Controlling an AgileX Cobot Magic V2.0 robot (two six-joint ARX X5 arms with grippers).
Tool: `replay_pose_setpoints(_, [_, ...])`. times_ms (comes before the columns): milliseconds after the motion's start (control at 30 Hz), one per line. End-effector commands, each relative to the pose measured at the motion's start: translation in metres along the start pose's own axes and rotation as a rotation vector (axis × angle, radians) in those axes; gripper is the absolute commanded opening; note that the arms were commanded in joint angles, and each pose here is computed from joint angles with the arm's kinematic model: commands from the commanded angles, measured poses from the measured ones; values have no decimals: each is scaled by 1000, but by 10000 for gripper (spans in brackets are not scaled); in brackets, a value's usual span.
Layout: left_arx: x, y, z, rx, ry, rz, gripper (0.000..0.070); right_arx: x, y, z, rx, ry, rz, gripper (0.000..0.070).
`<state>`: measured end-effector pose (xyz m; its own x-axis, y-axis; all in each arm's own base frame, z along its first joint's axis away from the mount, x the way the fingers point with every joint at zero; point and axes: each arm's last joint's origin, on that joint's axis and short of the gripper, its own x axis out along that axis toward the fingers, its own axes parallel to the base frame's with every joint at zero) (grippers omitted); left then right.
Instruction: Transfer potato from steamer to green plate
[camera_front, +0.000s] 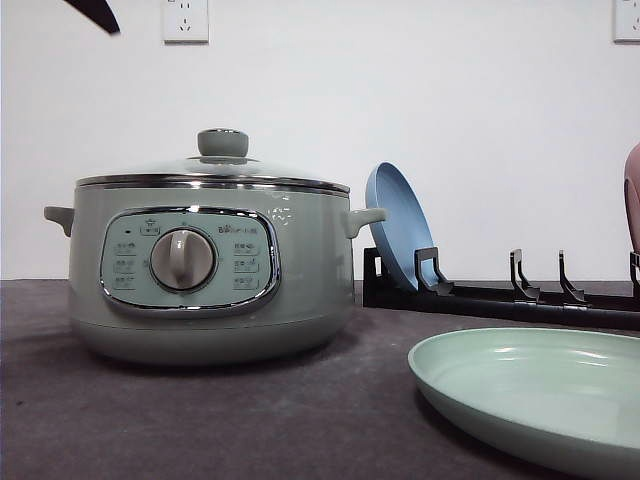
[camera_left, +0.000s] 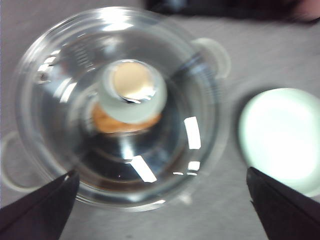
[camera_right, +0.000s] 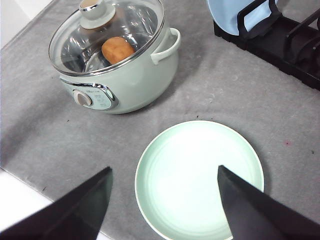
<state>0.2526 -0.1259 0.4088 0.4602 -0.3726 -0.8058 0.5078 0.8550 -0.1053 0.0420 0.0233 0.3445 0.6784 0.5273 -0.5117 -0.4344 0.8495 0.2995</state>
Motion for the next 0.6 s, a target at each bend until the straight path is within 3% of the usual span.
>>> replay_pose_setpoints(0, [7,-2,15,21,5,10,700,-2,1,3,5,-13,10,416])
replay_pose_setpoints(200, [43,1,40,20,70,22,700,-2,1,3,4,-13,10,416])
replay_pose_setpoints(367, [69,2,49,36,83,19,598,-2,1,3,-4,-15,1,416])
replay_pose_setpoints(567, [93,5,51,38,126,21,595,-2,1,3,-7,-15,-1,416])
